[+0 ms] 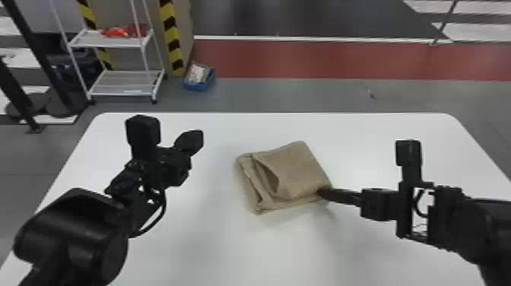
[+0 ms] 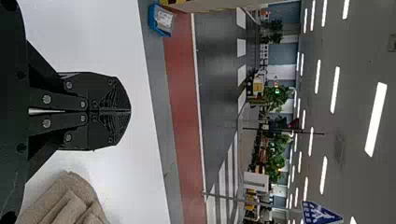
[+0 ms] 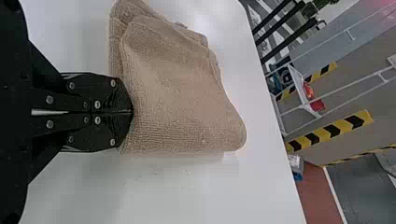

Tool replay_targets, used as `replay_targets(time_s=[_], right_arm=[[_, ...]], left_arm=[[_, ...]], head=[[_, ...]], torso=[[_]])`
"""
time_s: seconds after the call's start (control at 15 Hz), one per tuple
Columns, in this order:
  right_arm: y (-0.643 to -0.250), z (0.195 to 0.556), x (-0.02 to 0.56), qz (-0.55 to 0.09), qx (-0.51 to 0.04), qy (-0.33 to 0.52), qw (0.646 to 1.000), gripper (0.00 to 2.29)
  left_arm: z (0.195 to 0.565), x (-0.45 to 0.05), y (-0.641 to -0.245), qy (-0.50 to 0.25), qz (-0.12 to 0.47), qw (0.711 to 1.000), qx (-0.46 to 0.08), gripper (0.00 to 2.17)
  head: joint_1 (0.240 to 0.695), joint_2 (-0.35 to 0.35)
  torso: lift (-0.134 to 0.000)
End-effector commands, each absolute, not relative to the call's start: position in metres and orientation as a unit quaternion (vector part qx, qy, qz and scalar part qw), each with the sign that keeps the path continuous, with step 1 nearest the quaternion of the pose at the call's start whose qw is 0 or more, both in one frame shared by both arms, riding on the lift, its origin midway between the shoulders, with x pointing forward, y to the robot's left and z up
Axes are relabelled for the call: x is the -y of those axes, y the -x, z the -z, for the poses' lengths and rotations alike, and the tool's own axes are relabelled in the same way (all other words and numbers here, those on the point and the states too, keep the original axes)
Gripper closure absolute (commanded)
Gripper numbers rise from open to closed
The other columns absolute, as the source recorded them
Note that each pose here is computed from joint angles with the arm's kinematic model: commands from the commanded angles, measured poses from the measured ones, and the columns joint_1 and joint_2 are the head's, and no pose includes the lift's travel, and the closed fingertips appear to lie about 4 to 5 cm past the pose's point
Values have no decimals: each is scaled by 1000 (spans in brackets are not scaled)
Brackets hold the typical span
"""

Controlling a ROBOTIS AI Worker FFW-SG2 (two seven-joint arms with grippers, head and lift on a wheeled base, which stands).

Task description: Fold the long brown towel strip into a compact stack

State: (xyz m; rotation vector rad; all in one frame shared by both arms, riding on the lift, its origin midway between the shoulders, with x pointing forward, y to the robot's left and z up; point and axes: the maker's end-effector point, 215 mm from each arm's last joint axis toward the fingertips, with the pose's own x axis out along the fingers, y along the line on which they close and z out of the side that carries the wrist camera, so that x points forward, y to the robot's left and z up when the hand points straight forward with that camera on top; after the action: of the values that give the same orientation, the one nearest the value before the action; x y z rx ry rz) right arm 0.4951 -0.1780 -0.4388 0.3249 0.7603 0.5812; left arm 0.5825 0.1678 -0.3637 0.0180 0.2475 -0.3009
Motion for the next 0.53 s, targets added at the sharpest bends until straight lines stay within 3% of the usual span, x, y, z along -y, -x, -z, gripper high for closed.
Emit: replay_targets(time_s=[0.0, 0.27, 0.47], right_arm=[[-526, 436, 177, -271, -360, -152, 880, 2020], [-586, 407, 179, -264, -305, -131, 906, 2017], [-577, 404, 194, -266, -255, -156, 916, 2017]], left_arm=[[366, -163, -579, -9, 155, 980, -126, 1690], [370, -164, -579, -8, 155, 979, -131, 1690], [376, -160, -577, -10, 159, 978, -136, 1690]], head=[[695, -10], [695, -15], [695, -15]], torso=[[-125], [-125], [-125]])
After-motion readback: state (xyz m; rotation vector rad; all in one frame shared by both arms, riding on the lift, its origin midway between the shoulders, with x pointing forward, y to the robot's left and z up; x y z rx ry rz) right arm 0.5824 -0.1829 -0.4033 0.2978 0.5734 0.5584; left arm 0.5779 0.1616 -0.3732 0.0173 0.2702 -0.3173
